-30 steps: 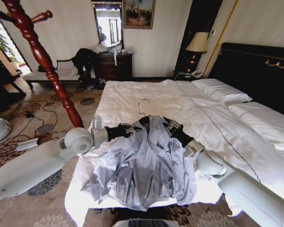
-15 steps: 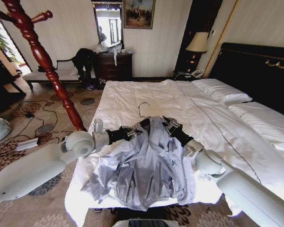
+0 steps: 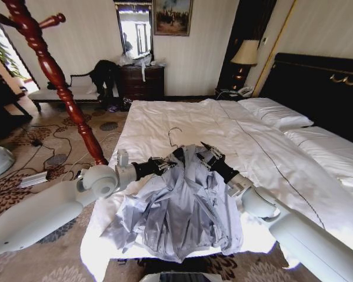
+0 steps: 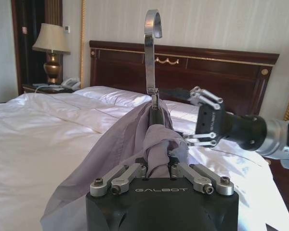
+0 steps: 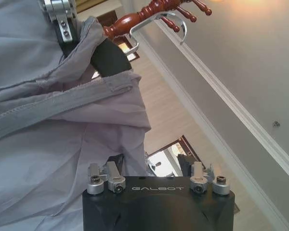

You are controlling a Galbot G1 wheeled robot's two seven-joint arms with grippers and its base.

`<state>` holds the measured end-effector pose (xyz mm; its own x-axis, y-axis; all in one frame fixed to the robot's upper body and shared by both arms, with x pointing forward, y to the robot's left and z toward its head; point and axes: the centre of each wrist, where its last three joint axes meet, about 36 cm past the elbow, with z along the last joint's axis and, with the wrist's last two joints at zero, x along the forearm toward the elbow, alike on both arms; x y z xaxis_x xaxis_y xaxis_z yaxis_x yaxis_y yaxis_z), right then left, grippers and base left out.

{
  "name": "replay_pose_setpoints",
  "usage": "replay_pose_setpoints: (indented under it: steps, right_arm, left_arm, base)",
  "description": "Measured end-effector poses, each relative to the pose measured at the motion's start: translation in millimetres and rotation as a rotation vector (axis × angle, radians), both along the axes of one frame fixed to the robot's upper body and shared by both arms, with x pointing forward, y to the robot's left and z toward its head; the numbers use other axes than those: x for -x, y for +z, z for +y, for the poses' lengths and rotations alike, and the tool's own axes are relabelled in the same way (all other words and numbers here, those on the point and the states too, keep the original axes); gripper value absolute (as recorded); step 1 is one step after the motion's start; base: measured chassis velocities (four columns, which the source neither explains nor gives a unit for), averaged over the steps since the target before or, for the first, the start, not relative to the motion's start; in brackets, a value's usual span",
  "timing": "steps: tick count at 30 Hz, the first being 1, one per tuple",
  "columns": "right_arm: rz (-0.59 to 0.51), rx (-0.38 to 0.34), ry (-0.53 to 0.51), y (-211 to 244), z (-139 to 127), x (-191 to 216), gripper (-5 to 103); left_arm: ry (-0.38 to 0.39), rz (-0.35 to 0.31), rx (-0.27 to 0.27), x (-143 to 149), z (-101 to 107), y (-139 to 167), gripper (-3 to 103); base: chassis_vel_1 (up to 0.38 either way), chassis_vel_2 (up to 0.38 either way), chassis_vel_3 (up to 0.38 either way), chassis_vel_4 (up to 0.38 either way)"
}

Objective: Pick up the clothes from the bed and hang them on the clothes hanger.

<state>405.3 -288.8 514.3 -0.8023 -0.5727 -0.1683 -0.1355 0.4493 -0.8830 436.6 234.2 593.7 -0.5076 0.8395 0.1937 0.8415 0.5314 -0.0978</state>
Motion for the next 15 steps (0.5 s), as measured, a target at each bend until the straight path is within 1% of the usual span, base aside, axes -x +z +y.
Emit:
replay_pose_setpoints:
  steps: [1, 3, 4, 6, 7, 8, 9, 10, 11, 12, 13, 14, 15]
  right_arm:
    - [0.001, 0.000, 0.002, 1, 0, 1, 66]
    - [0.026, -0.012, 0.011, 0, -1, 7, 77]
    - [0.026, -0.012, 0.011, 0, -1, 7, 77]
    - [0.076, -0.056, 0.014, -3, -1, 15, 88]
    - [0.076, -0.056, 0.014, -3, -1, 15, 88]
    - [0.101, -0.081, 0.011, -4, -1, 18, 92]
    - [0.124, -0.105, 0.005, -5, -1, 21, 92]
    - [0.179, -0.163, -0.012, -8, 0, 29, 99]
    - [0.212, -0.199, -0.027, -10, 0, 34, 99]
    - [0.212, -0.199, -0.027, -10, 0, 34, 99]
    - [0.247, -0.237, -0.045, -12, 1, 40, 100]
    - [0.287, -0.290, -0.071, -14, 2, 46, 100]
    - [0.287, -0.290, -0.071, -14, 2, 46, 100]
  left_arm:
    - [0.004, -0.002, 0.000, 0, 1, 0, 16]
    - [0.024, -0.013, 0.004, 0, 4, 3, 16]
    - [0.024, -0.013, 0.004, 0, 4, 3, 16]
    - [0.051, -0.019, 0.006, 1, 7, 3, 16]
    - [0.051, -0.019, 0.006, 1, 7, 3, 16]
    - [0.064, -0.021, 0.005, 2, 9, 3, 16]
    - [0.074, -0.024, 0.005, 3, 10, 2, 16]
    - [0.102, -0.028, 0.007, 6, 16, 0, 16]
    - [0.117, -0.030, 0.006, 8, 19, -1, 16]
    - [0.117, -0.030, 0.006, 8, 19, -1, 16]
    - [0.133, -0.037, 0.007, 11, 24, 0, 16]
    - [0.151, -0.049, 0.010, 14, 29, 2, 16]
    - [0.151, -0.049, 0.010, 14, 29, 2, 16]
  base:
    - [0.000, 0.000, 0.000, 0.000]
    - [0.000, 0.000, 0.000, 0.000]
    - [0.000, 0.000, 0.000, 0.000]
    - [0.000, 0.000, 0.000, 0.000]
    - [0.000, 0.000, 0.000, 0.000]
    - [0.000, 0.000, 0.000, 0.000]
    - [0.000, 0.000, 0.000, 0.000]
    - [0.000, 0.000, 0.000, 0.000]
    - [0.000, 0.000, 0.000, 0.000]
    - [0.000, 0.000, 0.000, 0.000]
    - [0.000, 0.000, 0.000, 0.000]
    - [0.000, 0.000, 0.000, 0.000]
    - [0.000, 0.000, 0.000, 0.000]
